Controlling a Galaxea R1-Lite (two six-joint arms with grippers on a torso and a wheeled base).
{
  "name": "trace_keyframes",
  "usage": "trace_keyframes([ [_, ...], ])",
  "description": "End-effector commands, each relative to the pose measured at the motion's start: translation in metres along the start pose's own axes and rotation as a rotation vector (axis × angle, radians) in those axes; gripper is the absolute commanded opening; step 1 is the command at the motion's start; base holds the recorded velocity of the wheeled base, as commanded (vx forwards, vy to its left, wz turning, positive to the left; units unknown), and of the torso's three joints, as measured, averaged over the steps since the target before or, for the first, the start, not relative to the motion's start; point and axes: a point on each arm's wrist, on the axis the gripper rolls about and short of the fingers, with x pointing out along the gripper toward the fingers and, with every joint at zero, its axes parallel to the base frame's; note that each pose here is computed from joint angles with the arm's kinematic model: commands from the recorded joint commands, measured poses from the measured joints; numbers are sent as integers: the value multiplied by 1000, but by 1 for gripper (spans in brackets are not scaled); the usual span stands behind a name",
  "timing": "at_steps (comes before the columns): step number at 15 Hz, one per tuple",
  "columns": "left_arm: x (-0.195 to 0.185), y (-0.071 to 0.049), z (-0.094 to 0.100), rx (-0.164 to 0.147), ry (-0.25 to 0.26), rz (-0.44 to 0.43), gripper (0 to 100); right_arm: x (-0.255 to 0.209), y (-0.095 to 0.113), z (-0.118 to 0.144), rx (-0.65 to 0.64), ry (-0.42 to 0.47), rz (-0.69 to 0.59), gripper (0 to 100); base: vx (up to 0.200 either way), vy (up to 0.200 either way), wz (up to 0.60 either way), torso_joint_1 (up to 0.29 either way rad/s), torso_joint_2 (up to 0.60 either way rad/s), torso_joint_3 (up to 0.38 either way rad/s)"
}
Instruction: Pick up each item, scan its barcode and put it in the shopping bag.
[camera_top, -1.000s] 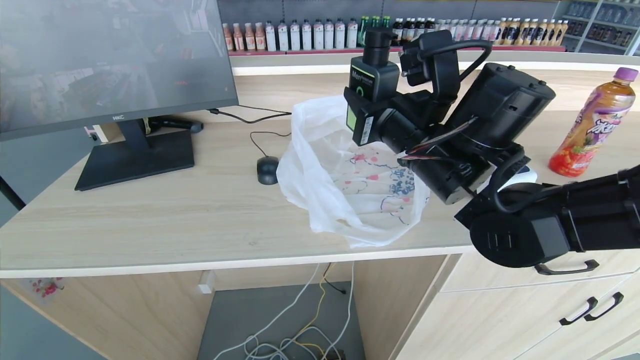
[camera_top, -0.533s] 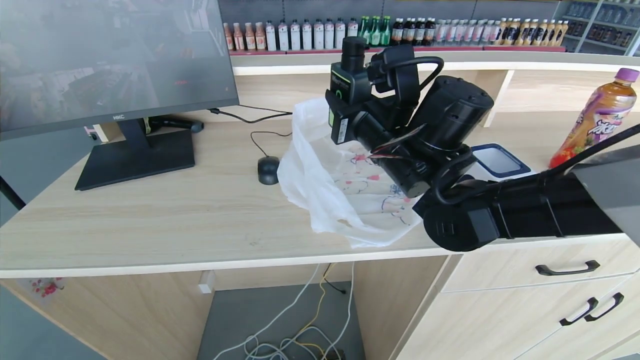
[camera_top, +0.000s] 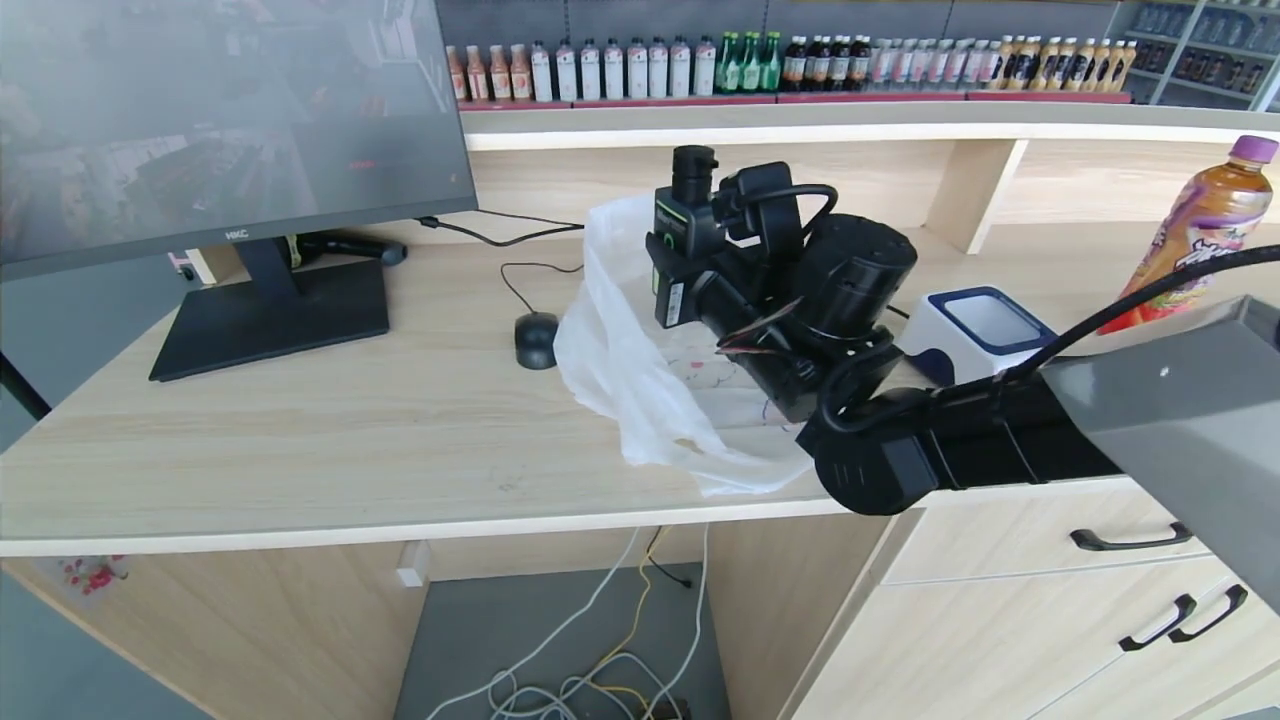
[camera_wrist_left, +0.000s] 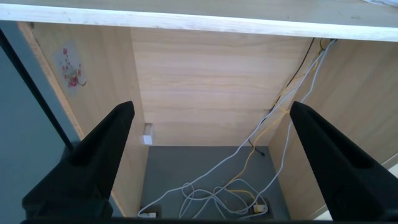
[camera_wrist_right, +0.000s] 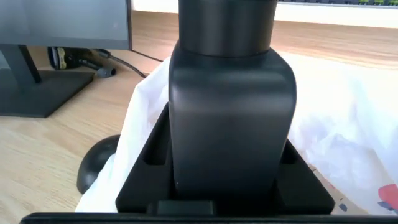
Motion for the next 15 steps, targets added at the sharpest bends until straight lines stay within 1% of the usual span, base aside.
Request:
trace_keyframes([
  [1,0,0,0,-1,-1,0,100,2,4,-24,1,46,8,0,0,0,0,0,0,0],
  [7,0,0,0,0,-1,0,100,3,9,-50,10,98,14,0,0,0,0,0,0,0],
  [15,0,0,0,0,-1,0,100,3,12,-66,20,133,14,0,0,0,0,0,0,0],
])
